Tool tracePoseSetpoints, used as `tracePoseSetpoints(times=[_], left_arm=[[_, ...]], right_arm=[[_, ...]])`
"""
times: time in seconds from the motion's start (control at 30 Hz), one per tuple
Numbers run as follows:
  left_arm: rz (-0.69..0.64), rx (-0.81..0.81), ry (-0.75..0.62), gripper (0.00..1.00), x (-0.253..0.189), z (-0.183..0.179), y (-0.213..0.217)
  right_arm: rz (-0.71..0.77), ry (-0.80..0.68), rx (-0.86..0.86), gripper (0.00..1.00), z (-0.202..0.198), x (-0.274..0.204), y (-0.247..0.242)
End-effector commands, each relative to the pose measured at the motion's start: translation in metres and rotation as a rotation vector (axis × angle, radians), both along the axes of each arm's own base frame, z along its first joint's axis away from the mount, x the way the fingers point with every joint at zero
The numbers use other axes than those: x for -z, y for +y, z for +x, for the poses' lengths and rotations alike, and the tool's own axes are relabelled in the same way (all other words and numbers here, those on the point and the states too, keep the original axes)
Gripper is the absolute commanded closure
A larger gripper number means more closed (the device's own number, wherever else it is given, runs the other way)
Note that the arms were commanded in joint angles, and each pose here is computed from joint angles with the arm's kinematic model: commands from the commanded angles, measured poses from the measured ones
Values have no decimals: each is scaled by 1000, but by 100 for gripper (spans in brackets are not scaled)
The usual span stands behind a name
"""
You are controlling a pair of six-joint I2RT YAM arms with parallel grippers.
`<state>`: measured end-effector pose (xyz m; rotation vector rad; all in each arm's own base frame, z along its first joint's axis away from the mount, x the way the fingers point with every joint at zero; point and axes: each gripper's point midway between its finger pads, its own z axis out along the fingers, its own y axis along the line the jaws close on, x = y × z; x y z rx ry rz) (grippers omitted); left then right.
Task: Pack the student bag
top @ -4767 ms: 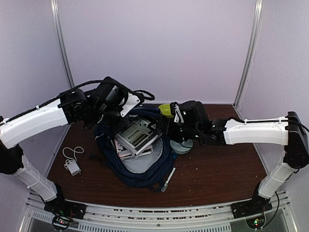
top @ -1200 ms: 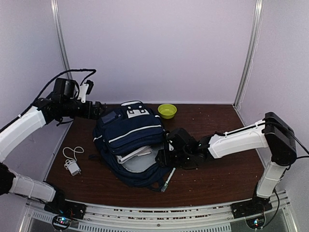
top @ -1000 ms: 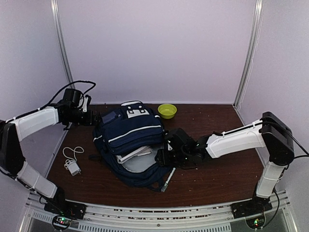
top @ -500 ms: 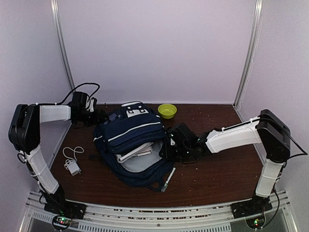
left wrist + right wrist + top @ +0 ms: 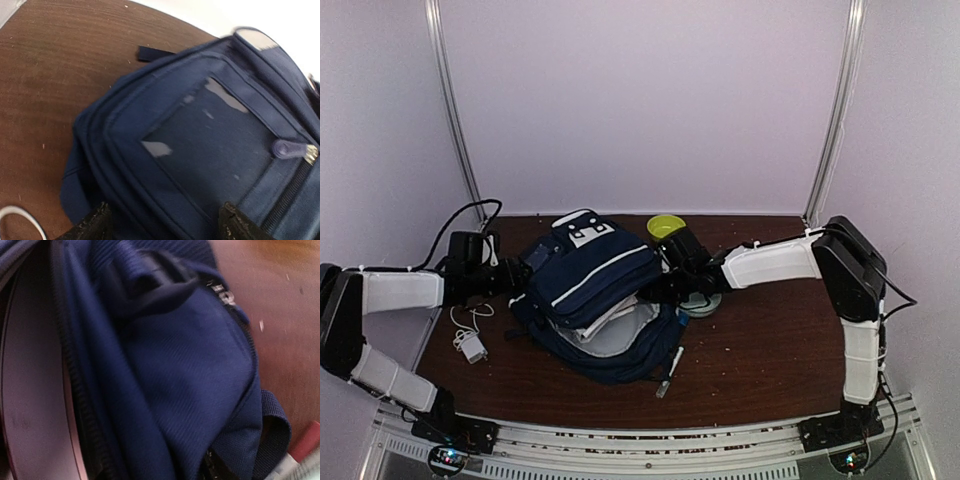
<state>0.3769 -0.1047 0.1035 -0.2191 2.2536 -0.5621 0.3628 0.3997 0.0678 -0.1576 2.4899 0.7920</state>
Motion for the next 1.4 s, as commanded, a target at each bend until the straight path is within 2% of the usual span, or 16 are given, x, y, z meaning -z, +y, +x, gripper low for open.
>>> tracePoseSetpoints(times=[0.0,0.1,0.27,0.4,0.5,0.63,0.77,0.9,1.0,1.2,1.37], left_arm=[[5,32,69,25,17,-56,-27],[-26,31,52,27,12,-82,-38],[8,31,37,28,3,-120,-48],[-13,49,38,27,-2,-139,-53],[34,30,-1,24,-16,-140,-41],[119,17,-104,13,-52,-128,-26],[133,112,-72,6,-64,-98,-24],[80,23,-5,2,-46,-60,10],[107,-23,13,2,-37,-36,28],[50,15,105,2,0,-10,27],[-2,64,140,2,23,-8,15]], right_arm=[[119,-49,-22,57,36,-36,32],[163,-26,-41,58,52,-47,41],[193,-110,-46,56,67,-88,36],[198,-132,6,54,81,-109,1],[161,-170,75,54,87,-121,-39],[88,-222,88,54,67,-131,-70],[36,-229,58,51,32,-128,-83],[2,-207,31,48,-3,-113,-88],[-23,-164,6,46,-27,-89,-84],[-24,-32,-71,43,-59,-35,-50],[-27,-16,-92,42,-61,-21,-29]])
